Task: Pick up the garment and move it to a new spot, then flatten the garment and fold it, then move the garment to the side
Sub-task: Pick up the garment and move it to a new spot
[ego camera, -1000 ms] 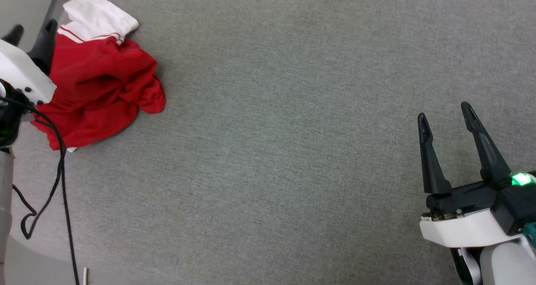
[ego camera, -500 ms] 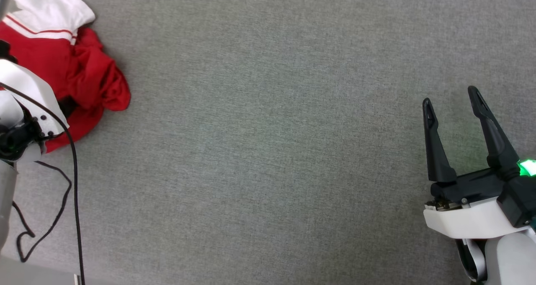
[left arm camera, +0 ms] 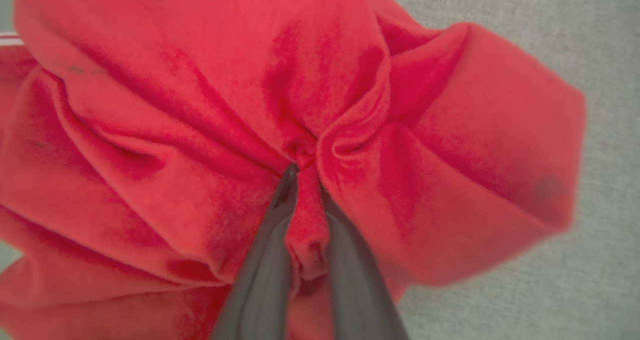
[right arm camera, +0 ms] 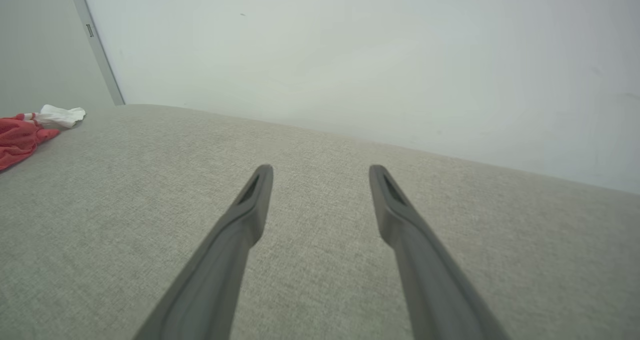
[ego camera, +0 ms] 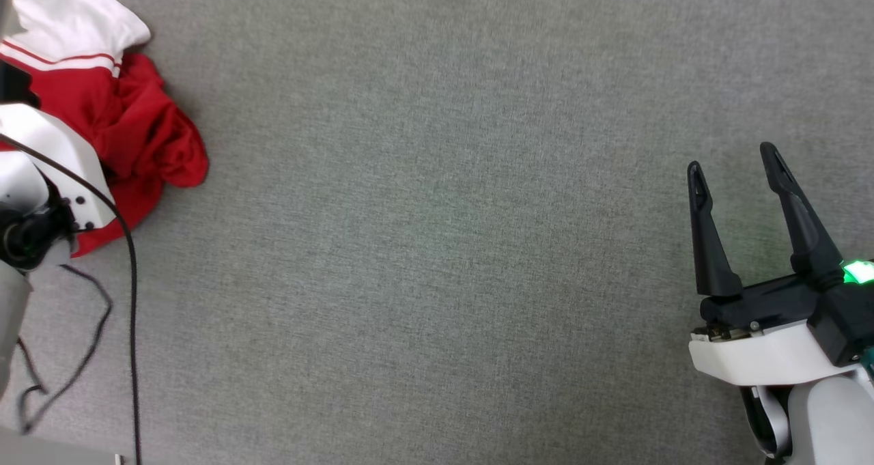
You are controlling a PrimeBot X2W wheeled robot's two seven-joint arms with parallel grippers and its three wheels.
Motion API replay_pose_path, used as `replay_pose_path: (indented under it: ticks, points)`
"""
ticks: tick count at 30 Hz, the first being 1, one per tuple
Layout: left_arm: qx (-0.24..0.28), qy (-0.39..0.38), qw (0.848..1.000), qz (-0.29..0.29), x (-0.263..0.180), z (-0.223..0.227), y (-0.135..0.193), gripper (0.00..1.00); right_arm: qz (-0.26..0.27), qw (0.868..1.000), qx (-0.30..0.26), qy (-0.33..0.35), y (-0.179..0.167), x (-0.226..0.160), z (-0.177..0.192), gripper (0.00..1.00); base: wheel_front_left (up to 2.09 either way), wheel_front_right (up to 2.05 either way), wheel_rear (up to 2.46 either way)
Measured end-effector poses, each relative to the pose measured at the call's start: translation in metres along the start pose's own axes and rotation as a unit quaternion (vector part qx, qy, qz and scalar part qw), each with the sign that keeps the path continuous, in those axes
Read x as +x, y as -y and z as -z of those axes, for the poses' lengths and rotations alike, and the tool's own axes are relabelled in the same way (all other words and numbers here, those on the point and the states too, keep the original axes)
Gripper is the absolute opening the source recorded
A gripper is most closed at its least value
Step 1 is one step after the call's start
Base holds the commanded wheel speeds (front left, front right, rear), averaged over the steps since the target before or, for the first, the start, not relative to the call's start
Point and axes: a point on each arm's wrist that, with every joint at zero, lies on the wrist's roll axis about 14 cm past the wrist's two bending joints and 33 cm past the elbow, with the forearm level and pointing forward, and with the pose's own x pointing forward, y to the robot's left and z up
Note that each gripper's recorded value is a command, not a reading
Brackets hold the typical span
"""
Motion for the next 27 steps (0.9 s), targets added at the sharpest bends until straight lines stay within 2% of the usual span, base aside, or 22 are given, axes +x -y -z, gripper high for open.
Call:
replay_pose_path:
  ticks: [5,6,7,12,13,19,27]
  points:
    - [0.030,0.103,0.994,-0.006,-0.028,-0.050,-0.006,0.00,0.001,1.000,0.001,0.016,-0.004,-0.004,-0.019,1.00,0.00,0.00,0.00]
    - [0.030,0.103,0.994,-0.006,-0.028,-0.050,-0.006,0.00,0.001,1.000,0.001,0.016,-0.004,-0.004,-0.019,1.00,0.00,0.00,0.00]
    - [0.051,0.141,0.989,-0.003,-0.042,-0.069,-0.003,0.00,0.002,1.000,0.003,0.022,-0.006,-0.007,-0.027,1.00,0.00,0.00,0.00]
    - [0.102,0.195,0.976,0.007,-0.065,-0.095,0.012,0.00,0.007,0.999,0.005,0.036,-0.007,-0.014,-0.044,1.00,0.00,0.00,0.00]
    - [0.127,0.219,0.967,0.018,-0.075,-0.109,0.026,0.00,0.011,0.999,0.003,0.043,-0.006,-0.018,-0.052,1.00,0.00,0.00,0.00]
    - [0.194,0.276,0.938,0.076,-0.095,-0.140,0.090,0.00,0.030,0.998,0.000,0.053,0.003,-0.031,-0.066,1.00,0.00,0.00,0.00]
    - [0.282,0.316,0.887,0.185,-0.108,-0.146,0.208,0.00,0.075,0.995,0.003,0.064,0.030,-0.053,-0.080,1.00,0.00,0.00,0.00]
